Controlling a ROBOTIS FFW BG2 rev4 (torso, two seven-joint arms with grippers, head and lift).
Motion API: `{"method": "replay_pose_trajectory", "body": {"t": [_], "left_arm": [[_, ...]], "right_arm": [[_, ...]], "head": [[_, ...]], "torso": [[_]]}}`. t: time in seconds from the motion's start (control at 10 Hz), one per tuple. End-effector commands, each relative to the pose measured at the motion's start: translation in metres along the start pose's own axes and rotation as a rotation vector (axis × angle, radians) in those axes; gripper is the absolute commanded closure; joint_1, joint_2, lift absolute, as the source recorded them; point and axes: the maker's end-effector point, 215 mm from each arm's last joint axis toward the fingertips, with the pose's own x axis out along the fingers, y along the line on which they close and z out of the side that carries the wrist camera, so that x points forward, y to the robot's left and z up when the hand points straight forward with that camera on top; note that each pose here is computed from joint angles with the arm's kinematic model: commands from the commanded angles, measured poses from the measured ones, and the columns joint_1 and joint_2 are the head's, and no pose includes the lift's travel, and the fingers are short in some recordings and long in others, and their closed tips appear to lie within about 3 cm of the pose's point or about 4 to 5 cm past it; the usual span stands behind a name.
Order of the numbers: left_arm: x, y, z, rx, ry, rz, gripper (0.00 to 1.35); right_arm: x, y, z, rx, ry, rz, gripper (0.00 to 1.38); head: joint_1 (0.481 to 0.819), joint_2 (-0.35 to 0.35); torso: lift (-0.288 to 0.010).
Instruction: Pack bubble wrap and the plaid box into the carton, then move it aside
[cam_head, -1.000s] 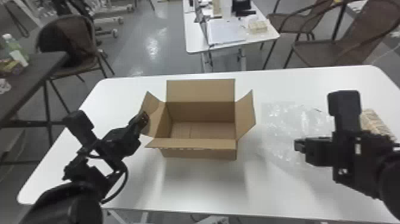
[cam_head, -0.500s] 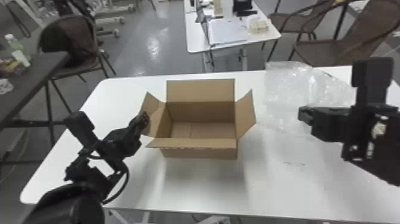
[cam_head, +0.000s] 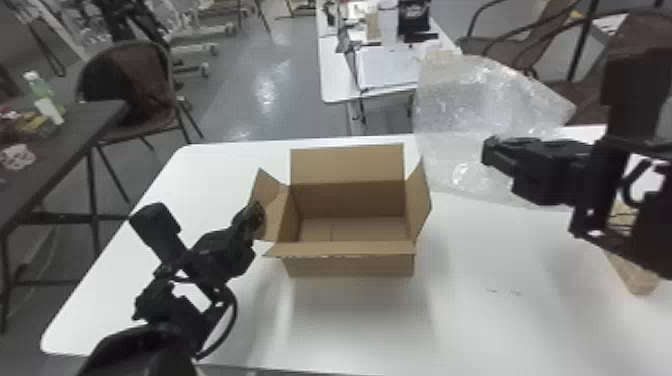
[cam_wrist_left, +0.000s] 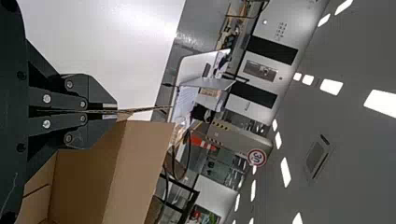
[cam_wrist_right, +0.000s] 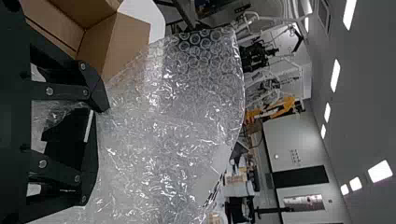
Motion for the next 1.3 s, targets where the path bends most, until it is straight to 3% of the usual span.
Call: {"method": "replay_pose_trajectory", "body": {"t": [0.0, 0.4, 0.6, 0.8, 0.9, 1.1, 1.2], "left_arm": [[-0.001, -0.009, -0.002, 0.002, -0.024, 0.015, 1.21], [0.003, -0.027, -0.015, -0.041, -0.028, 0.049, 1.21], [0.006, -0.028, -0.013, -0.031, -0.028, 0.053, 1.21], [0.007, -0.026, -0.012, -0.027, -0.030, 0.061, 1.21], [0.007, -0.025, -0.010, -0.026, -0.036, 0.062, 1.21], [0.007, -0.025, -0.010, -0.028, -0.037, 0.063, 1.21], [0.008, -0.026, -0.010, -0.033, -0.039, 0.061, 1.21]], "right_arm": [[0.013, 0.014, 0.009, -0.014, -0.003, 0.069, 1.22], [0.035, 0.073, 0.045, -0.015, -0.029, 0.280, 1.22], [0.050, 0.117, 0.046, 0.057, -0.015, 0.433, 1.22], [0.052, 0.135, 0.068, 0.020, -0.044, 0.470, 1.22], [0.057, 0.134, 0.055, 0.031, -0.012, 0.470, 1.22], [0.077, 0.148, 0.001, 0.208, 0.091, 0.564, 1.22], [0.086, 0.148, -0.017, 0.246, 0.111, 0.570, 1.22]], "head": [[0.639, 0.230], [0.617, 0.265], [0.598, 0.288], [0.584, 0.326], [0.578, 0.331], [0.582, 0.344], [0.599, 0.350]], "torso": [[-0.166], [-0.166], [-0.166], [-0.166], [-0.166], [-0.166], [-0.166]]}}
